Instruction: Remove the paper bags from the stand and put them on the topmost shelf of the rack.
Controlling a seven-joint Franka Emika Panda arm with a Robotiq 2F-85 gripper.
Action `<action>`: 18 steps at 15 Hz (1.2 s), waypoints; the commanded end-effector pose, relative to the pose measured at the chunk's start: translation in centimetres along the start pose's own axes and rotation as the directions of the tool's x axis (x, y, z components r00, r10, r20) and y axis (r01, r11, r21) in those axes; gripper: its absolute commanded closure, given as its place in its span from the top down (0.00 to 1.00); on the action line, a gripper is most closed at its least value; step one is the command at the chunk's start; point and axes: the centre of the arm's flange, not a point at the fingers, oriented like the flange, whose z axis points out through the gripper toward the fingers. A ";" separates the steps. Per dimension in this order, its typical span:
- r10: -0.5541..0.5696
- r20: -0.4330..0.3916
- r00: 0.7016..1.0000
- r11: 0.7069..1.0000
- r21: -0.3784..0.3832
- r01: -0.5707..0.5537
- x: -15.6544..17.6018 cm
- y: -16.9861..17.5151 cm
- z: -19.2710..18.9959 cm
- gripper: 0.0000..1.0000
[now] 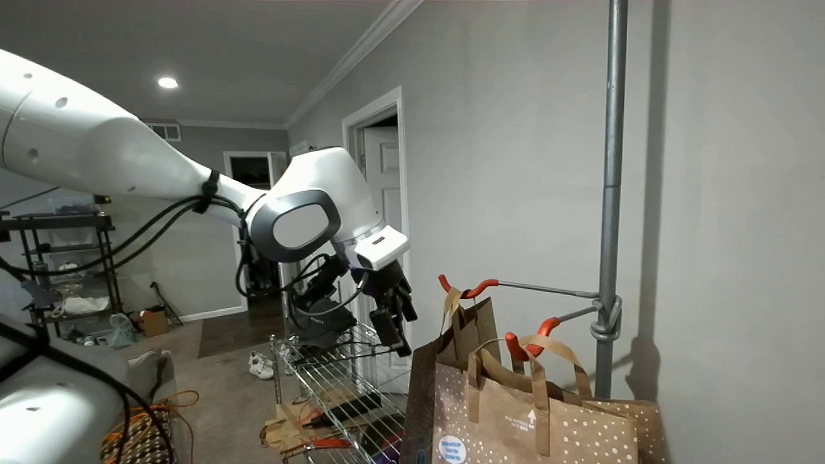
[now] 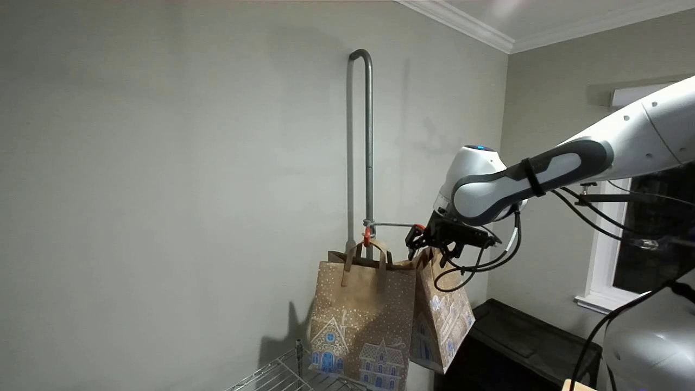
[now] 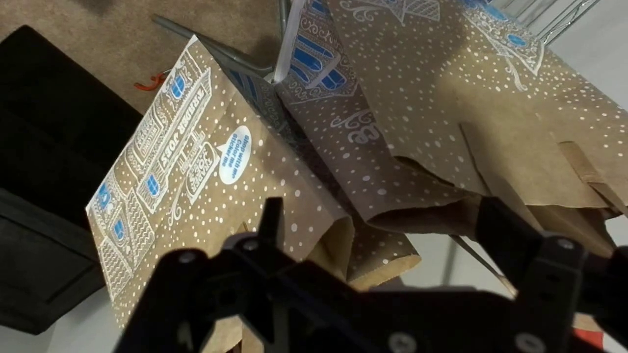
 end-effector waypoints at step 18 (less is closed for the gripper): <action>0.647 -0.177 0.742 0.742 -0.079 -0.666 7.5 -0.3 -0.1 1.00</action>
